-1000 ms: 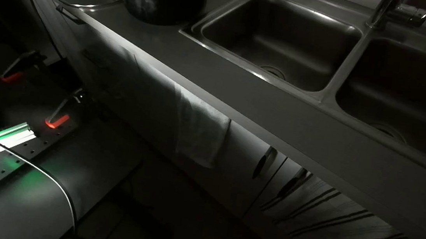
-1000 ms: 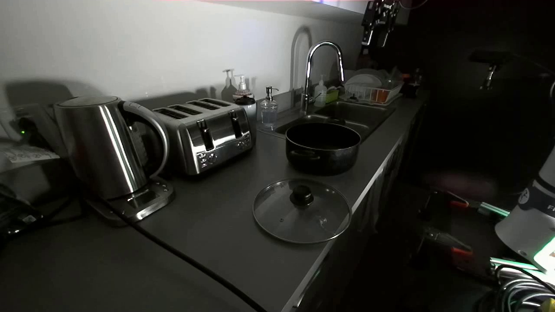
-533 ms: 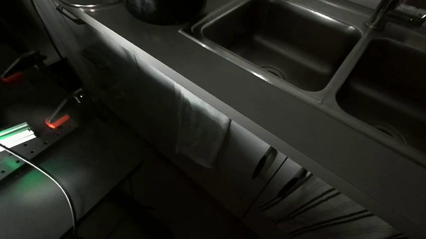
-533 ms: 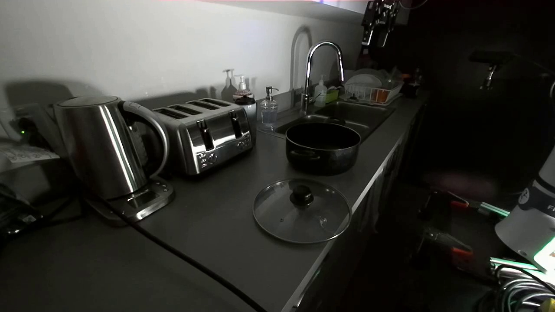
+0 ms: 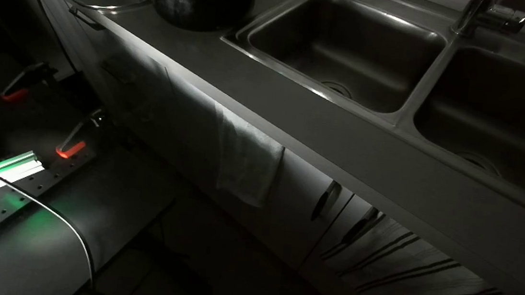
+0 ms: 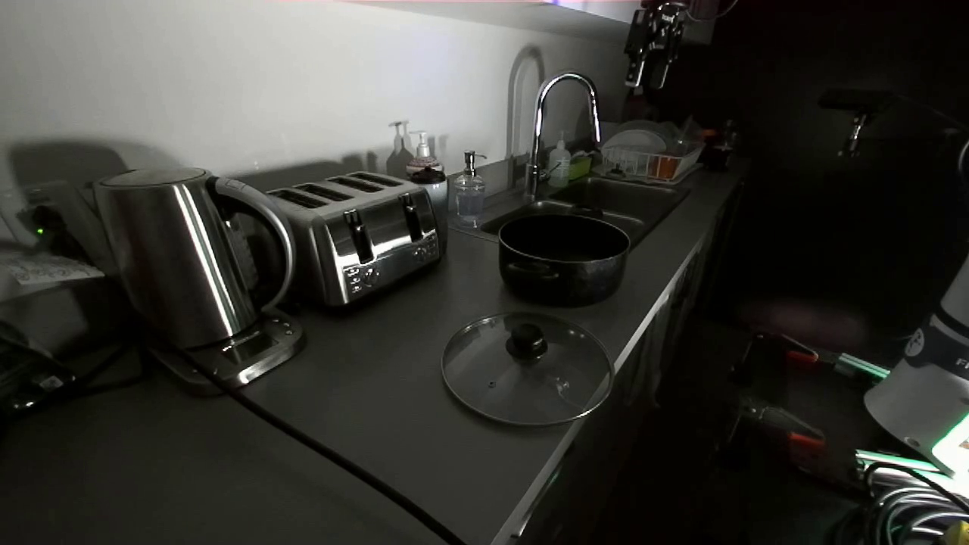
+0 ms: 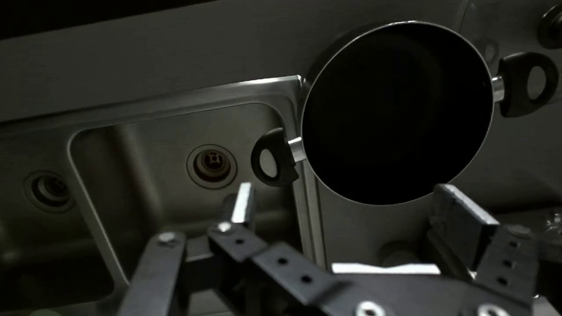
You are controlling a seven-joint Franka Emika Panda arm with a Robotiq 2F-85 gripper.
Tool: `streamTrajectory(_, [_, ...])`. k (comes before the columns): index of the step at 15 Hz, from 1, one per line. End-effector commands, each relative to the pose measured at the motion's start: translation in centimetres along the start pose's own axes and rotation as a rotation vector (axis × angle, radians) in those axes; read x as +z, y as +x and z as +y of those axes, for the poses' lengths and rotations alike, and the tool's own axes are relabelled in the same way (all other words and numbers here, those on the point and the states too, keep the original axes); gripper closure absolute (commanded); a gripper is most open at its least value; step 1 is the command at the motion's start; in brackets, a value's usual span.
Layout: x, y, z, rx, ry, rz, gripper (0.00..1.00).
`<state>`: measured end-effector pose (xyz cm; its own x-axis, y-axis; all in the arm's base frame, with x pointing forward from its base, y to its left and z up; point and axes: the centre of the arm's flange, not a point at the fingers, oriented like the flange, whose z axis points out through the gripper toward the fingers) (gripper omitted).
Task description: Put the lid on the pot
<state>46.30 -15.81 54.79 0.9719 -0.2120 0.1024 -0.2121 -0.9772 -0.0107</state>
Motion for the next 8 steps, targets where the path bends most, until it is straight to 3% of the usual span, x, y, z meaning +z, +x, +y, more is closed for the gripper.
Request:
streamTrajectory(1, [1.8,1.3,-4.1,-0.151,-0.033,-0.048,0.00])
streamTrajectory(8, [6.2,1.7,-14.9,-0.504,-0.108,-0.145,0.00])
